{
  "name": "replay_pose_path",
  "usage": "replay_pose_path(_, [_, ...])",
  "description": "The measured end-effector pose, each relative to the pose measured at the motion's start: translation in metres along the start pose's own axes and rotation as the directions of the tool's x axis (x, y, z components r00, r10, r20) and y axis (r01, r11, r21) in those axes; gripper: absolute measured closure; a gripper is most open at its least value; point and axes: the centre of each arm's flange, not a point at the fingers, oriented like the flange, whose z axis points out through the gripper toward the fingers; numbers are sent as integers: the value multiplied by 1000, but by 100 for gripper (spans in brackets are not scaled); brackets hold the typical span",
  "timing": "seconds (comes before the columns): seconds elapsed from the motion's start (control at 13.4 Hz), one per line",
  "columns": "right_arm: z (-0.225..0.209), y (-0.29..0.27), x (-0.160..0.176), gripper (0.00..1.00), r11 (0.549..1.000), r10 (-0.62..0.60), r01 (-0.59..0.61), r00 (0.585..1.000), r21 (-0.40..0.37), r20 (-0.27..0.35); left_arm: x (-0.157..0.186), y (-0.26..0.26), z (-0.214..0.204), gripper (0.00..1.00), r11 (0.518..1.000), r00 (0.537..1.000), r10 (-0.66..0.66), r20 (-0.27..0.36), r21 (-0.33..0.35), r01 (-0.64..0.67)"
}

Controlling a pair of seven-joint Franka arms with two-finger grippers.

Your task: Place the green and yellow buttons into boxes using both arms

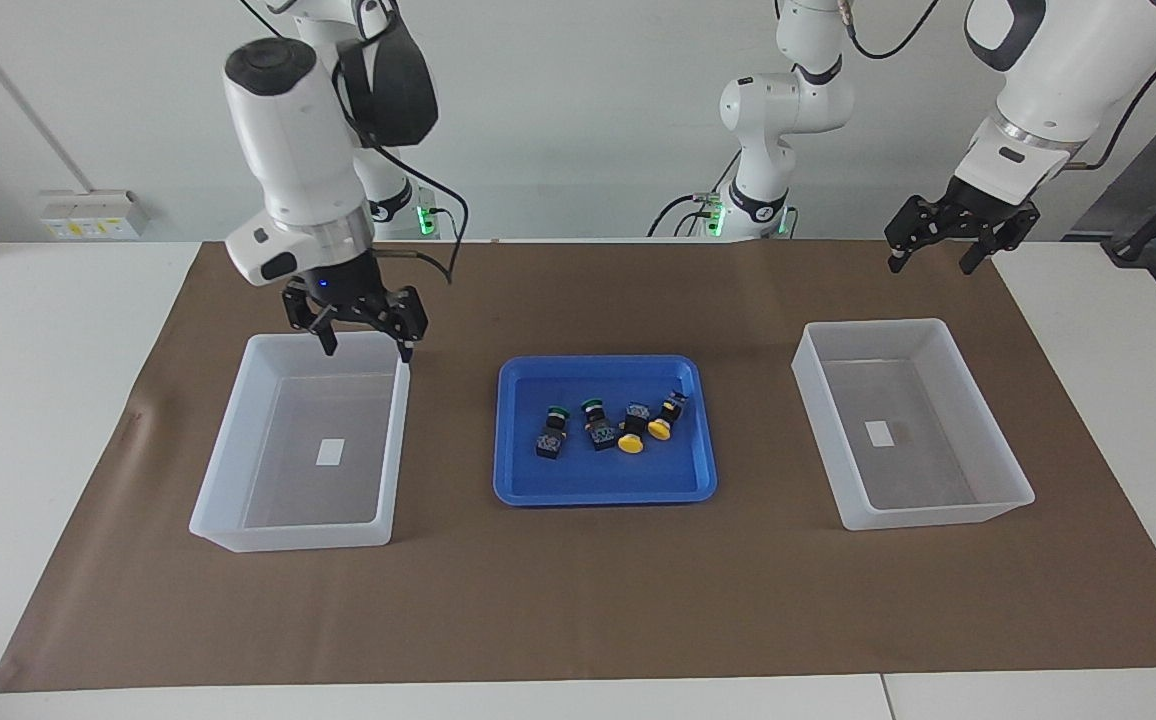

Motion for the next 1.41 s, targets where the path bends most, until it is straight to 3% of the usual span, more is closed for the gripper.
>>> replay_pose_path(0.37, [104, -92, -14, 0, 998, 61, -60, 998, 25, -27, 0, 1, 0, 0, 1000, 1000, 1, 0, 0, -1])
replay_pose_path(1.04, [188, -175, -75, 0, 1000, 9, -9, 1000, 23, -4, 5, 32, 7, 0, 998, 998, 59, -35, 1, -59])
replay_pose_path(1.41, [224, -166, -92, 0, 1000, 3, -3, 1000, -4, 26, 1, 71, 41, 0, 991, 988, 136, -70, 4, -136])
